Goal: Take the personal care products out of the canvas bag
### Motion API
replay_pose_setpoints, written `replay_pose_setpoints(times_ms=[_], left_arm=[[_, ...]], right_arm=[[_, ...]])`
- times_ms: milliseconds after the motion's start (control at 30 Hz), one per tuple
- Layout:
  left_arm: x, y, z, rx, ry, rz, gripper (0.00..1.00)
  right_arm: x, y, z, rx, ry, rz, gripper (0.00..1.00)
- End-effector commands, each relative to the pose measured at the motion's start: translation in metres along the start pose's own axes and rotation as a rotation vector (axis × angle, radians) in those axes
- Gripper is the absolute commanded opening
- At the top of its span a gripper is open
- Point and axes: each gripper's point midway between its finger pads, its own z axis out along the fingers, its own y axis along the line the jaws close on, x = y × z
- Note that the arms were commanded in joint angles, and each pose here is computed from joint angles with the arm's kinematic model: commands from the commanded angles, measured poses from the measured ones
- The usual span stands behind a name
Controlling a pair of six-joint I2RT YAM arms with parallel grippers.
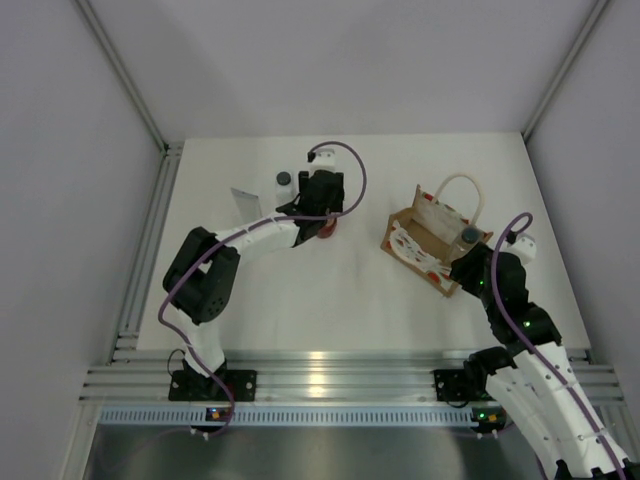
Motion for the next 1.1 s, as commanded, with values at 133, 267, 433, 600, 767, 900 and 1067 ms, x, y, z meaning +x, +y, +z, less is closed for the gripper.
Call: replay_pose_setpoints(times_ms=[133,267,433,600,767,900,1067], left_arm=[[-0.048,-0.018,-0.007,0.042,-0.158,-0.064,0.73],[-0.056,-0.022,-0.013,0.059,-0.163,-0.074,0.91],[-0.081,-0.036,-0.033,0.139,-0.182,-0.103,0.98],[-0.11,-0.047,-0.06,0.198,-0.222,-0.121,0.98],[-0.139,-0.056,-0.09,0.252,-0.266,-0.133,0.98],[-0.152,-0.077,-0.119,0.303,-0.3,-0.093,0.98],[-0.165,-0.123,-0.158,0.503,-0.317,-0.072,0.98]], right_arm=[[-0.011,0.004,0.0,-0.007,-0.029,0.014,0.55],[-0.013,0.004,-0.001,-0.009,-0.034,0.013,0.55],[-0.018,0.007,-0.003,-0.017,-0.045,0.006,0.55],[-0.026,0.01,-0.005,-0.019,-0.056,-0.017,0.55],[-0.028,0.012,-0.003,-0.007,-0.043,-0.037,0.55],[-0.032,0.011,-0.004,-0.001,-0.054,-0.039,0.55],[-0.036,0.009,-0.005,0.02,-0.067,-0.043,0.55]])
